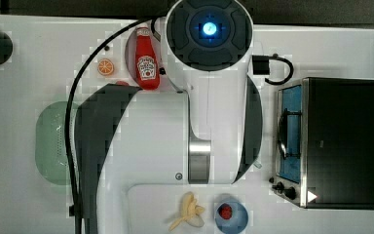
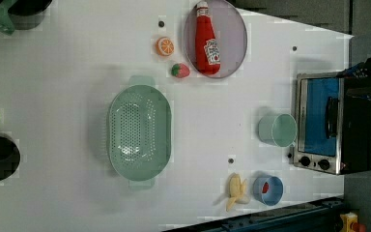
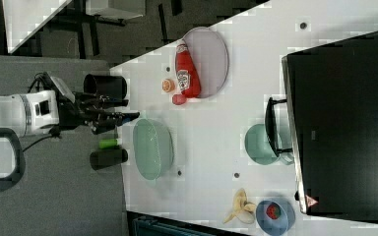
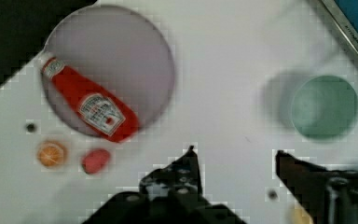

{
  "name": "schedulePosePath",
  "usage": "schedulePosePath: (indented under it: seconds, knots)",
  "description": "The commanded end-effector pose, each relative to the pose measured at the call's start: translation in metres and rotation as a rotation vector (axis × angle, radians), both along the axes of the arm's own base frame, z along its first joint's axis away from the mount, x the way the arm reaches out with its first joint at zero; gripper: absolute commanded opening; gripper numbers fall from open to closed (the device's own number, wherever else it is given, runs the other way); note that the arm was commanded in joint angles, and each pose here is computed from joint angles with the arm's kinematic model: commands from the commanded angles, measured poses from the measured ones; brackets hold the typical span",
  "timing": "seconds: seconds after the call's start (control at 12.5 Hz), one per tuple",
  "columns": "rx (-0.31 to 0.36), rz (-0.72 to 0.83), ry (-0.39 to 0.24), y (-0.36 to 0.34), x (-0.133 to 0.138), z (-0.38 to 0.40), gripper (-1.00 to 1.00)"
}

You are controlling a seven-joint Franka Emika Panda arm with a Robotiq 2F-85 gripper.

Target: Drag strainer left to right.

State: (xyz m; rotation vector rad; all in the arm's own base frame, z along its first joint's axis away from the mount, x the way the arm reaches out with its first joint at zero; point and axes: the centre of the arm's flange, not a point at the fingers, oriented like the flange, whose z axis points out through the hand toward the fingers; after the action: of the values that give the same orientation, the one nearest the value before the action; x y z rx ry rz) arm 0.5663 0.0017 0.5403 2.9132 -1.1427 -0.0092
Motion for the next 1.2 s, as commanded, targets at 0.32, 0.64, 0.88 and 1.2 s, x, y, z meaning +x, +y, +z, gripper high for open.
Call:
schedulePosePath:
  seconds: [0.32,0.64,0.88,1.2]
  knots:
    - [0.015,-0.205,-0.036,0.008,-0.129,0.072,1.0]
    - [-0.006,-0.136,-0.086,0.101,-0.112,0.053,1.0]
    - [-0.018,-0.165,-0.092,0.177,-0.108,0.022,1.0]
    - [-0.007,-0.339,-0.039,0.267,-0.109,-0.045,1.0]
